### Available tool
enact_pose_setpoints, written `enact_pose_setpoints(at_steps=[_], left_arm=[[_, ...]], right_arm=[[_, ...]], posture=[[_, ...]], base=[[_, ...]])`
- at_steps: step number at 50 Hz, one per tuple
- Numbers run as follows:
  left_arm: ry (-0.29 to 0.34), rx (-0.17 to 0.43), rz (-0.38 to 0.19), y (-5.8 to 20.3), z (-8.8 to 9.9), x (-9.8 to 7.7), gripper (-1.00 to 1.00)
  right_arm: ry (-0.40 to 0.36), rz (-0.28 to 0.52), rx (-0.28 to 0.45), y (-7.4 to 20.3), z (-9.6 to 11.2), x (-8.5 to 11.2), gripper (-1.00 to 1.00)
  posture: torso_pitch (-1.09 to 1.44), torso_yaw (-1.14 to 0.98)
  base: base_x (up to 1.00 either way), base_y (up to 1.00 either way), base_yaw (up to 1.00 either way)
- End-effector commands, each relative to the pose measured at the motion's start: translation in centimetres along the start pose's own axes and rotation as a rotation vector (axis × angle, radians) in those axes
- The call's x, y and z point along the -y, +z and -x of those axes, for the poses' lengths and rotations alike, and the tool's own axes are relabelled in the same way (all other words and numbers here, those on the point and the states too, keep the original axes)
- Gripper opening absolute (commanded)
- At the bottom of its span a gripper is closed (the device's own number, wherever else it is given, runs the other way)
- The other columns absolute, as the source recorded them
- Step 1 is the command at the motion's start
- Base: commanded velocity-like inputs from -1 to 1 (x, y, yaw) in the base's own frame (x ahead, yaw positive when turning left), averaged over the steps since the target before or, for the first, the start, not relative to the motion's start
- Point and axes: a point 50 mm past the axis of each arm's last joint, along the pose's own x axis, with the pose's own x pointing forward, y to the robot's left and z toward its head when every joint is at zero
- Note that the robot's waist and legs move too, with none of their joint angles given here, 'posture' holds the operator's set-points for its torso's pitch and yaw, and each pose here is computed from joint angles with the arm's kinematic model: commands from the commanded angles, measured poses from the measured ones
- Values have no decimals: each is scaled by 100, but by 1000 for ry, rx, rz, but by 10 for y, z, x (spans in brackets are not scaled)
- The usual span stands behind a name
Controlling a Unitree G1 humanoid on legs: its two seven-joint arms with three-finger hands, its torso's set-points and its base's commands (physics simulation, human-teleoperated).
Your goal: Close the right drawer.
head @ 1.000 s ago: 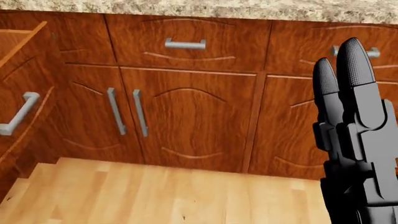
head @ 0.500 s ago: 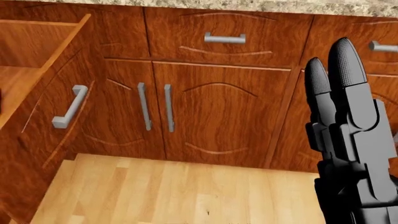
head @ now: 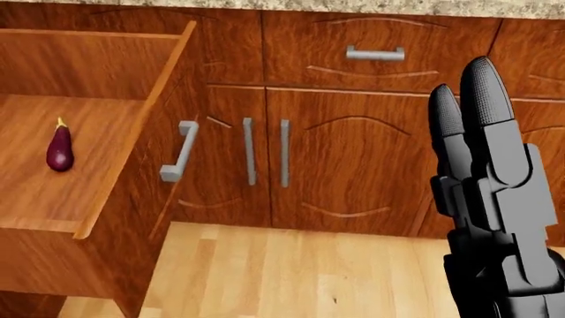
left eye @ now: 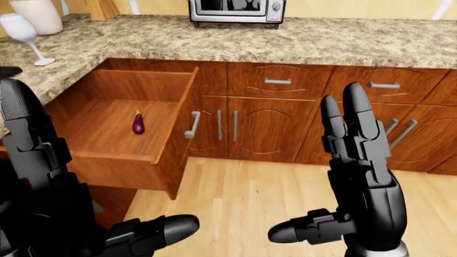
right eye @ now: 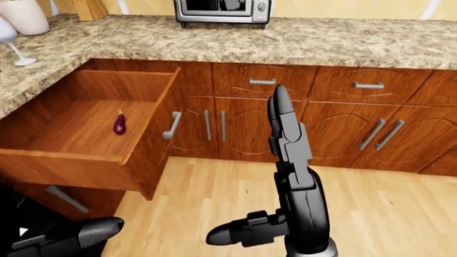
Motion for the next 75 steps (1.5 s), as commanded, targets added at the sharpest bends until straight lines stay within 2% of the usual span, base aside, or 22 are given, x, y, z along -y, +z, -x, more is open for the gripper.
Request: enact_pose_setpoints(at_steps=[1, 40, 75], left_arm=[[2, 47, 6, 7, -2, 0, 100], [0, 46, 9, 7, -1, 1, 100], [-4, 43, 12, 7, 0, 2, 100]], right_arm=[[-9, 6, 49, 8, -1, 2, 100], [-8, 8, 47, 7, -1, 1, 100], [-7, 5, 49, 7, 0, 1, 100]], posture=[[0, 0], [0, 0], [0, 0]], base=[[0, 45, 0], [0, 44, 0], [37, 1, 0]])
